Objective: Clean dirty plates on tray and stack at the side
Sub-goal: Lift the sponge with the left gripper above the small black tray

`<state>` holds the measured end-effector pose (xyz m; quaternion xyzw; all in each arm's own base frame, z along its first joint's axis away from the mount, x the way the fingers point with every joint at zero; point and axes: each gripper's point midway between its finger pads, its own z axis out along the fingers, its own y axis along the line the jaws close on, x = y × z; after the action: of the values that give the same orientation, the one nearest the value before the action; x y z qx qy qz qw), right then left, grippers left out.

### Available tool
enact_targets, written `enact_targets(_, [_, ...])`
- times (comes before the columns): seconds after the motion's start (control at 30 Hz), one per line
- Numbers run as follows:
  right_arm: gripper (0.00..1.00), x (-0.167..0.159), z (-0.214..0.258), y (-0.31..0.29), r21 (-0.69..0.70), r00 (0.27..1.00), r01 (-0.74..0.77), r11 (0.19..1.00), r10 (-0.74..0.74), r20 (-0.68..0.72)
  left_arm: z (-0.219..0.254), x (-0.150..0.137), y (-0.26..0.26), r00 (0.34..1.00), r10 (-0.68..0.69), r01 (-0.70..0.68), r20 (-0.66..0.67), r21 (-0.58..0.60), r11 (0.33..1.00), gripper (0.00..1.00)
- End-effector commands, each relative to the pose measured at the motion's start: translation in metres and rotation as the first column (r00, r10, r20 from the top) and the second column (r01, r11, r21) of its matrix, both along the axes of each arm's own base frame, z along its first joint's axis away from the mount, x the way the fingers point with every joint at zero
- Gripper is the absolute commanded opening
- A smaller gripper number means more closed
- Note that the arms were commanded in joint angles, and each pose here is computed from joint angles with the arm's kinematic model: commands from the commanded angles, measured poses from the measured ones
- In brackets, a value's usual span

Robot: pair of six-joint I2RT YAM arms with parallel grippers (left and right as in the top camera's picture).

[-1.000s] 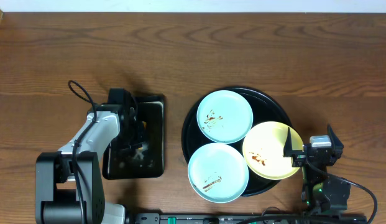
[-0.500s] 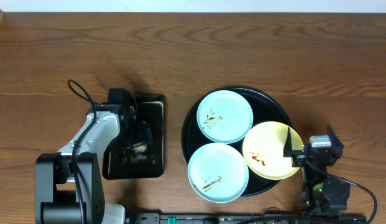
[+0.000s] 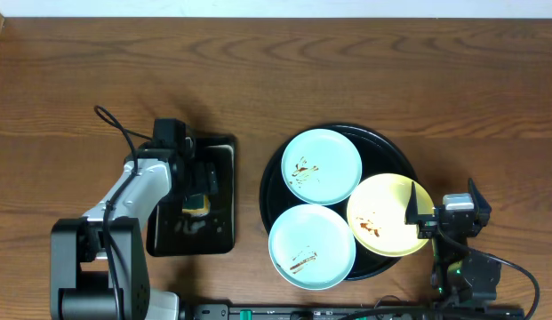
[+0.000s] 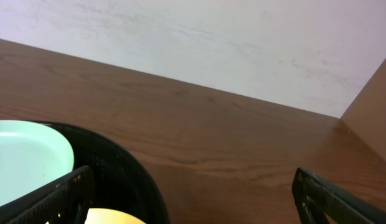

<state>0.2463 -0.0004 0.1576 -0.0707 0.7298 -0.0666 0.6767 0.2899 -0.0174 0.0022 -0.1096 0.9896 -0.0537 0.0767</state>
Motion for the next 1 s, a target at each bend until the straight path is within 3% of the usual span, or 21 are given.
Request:
enact_targets(0.0, [0.99, 0.0, -0.002, 0.0, 0.011, 1.0, 0.0, 1.0, 0.0, -0.005, 0.002, 0.011, 0.001, 0.999, -0.017, 0.017, 0.03, 0.009, 1.0, 0.53])
enact_targets(0.07, [0.99, 0.0, -0.002, 0.0, 0.011, 1.0, 0.0, 1.0, 0.0, -0.005, 0.004, 0.013, 0.001, 0.999, -0.016, 0.016, 0.035, 0.008, 1.0, 0.35])
enact_targets(0.13, [0.99, 0.0, -0.002, 0.0, 0.011, 1.0, 0.0, 1.0, 0.0, -0.005, 0.004, 0.013, 0.001, 0.999, -0.013, 0.012, 0.031, 0.008, 1.0, 0.08])
enact_targets(0.33, [0.99, 0.0, -0.002, 0.0, 0.011, 1.0, 0.0, 1.0, 0.0, -0.005, 0.004, 0.012, 0.001, 1.0, 0.009, -0.009, 0.027, 0.004, 1.0, 0.07])
enact_targets(0.37, [0.99, 0.0, -0.002, 0.0, 0.011, 1.0, 0.0, 1.0, 0.0, -0.005, 0.004, 0.012, 0.001, 1.0, 0.009, -0.009, 0.027, 0.004, 1.0, 0.11])
enact_targets(0.4, [0.99, 0.0, -0.002, 0.0, 0.011, 1.0, 0.0, 1.0, 0.0, -0.005, 0.004, 0.012, 0.001, 1.0, 0.013, -0.013, 0.024, 0.003, 1.0, 0.3])
enact_targets(0.43, [0.99, 0.0, -0.002, 0.0, 0.011, 1.0, 0.0, 1.0, 0.0, -0.005, 0.004, 0.011, 0.001, 1.0, 0.021, -0.021, 0.023, 0.001, 1.0, 0.59])
enact_targets(0.5, [0.99, 0.0, -0.002, 0.0, 0.011, 1.0, 0.0, 1.0, 0.0, -0.005, 0.004, 0.009, 0.001, 1.0, 0.023, -0.023, 0.015, 0.001, 1.0, 0.76])
enact_targets(0.77, [0.99, 0.0, -0.002, 0.0, 0.011, 1.0, 0.0, 1.0, 0.0, -0.005, 0.002, -0.003, 0.001, 0.999, 0.024, -0.024, -0.035, 0.003, 1.0, 0.79])
enact_targets(0.87, [0.99, 0.0, -0.002, 0.0, 0.011, 1.0, 0.0, 1.0, 0.0, -0.005, 0.002, -0.005, 0.001, 0.999, 0.022, -0.022, -0.045, 0.003, 1.0, 0.7])
enact_targets(0.97, [0.99, 0.0, -0.002, 0.0, 0.011, 1.0, 0.0, 1.0, 0.0, -0.005, 0.007, -0.005, 0.001, 0.999, 0.02, -0.02, -0.036, 0.003, 1.0, 0.7])
